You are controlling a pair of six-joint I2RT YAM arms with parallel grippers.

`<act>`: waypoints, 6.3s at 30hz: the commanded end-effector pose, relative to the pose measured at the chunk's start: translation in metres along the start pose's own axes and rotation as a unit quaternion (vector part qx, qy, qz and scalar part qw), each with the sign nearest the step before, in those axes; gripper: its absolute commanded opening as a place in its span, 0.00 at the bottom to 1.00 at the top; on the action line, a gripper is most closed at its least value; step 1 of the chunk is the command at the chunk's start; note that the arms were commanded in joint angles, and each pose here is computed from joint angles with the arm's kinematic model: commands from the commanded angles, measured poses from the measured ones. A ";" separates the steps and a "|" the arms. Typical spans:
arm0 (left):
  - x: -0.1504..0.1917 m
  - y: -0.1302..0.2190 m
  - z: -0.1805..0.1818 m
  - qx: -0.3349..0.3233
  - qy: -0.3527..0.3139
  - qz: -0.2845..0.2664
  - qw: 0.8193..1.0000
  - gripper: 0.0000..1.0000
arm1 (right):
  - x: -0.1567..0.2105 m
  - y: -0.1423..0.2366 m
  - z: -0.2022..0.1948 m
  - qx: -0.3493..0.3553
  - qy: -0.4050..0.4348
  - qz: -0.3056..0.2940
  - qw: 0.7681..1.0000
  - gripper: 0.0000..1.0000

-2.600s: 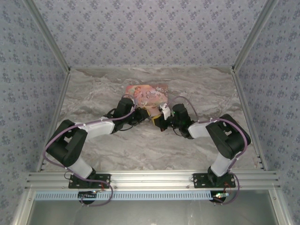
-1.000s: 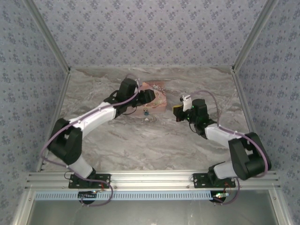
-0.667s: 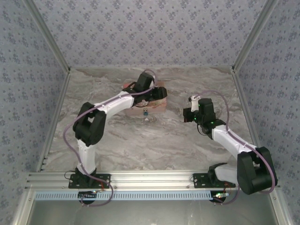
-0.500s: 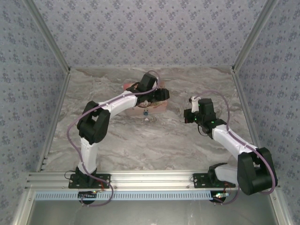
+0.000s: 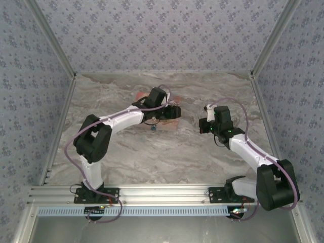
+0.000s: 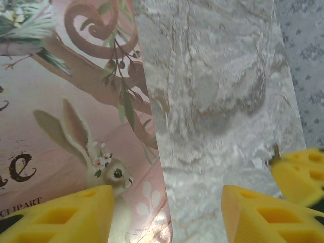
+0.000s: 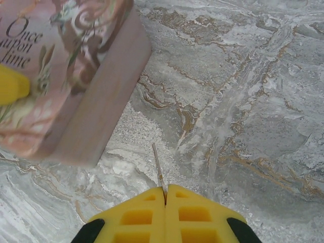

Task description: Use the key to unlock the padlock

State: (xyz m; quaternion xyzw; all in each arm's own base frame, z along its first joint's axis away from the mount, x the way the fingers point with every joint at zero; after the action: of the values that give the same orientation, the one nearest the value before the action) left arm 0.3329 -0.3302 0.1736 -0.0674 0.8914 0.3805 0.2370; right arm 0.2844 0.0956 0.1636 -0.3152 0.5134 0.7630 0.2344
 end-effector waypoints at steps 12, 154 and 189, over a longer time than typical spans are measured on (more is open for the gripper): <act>0.012 0.084 -0.010 -0.007 -0.074 -0.075 0.994 0.76 | -0.014 -0.010 0.055 -0.168 -0.009 -0.033 0.985 0.00; 0.048 0.039 0.031 0.010 0.063 -0.089 0.994 0.20 | 0.072 -0.045 0.113 -0.196 0.174 0.000 0.965 0.00; 0.050 0.051 0.014 0.041 0.106 -0.044 0.993 0.19 | 0.051 -0.065 0.111 -0.252 0.184 -0.045 0.949 0.00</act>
State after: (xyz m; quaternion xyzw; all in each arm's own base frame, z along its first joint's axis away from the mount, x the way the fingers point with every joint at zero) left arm 0.2791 -0.2700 0.1408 -0.1391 0.9064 0.3727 0.1418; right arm 0.2616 0.2215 0.1107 -0.5037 0.3375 0.7911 0.0807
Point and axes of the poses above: each hand's point on the last joint's axis, 136 mm out from that joint toward the fingers, its own y axis back along the fingers, its own z axis along the line the jaws close on, x = y × z, the point moved 7 cm from there along y, back along the fingers, and after that the axes turned 4 degrees about -y, right-handed, at the moved point
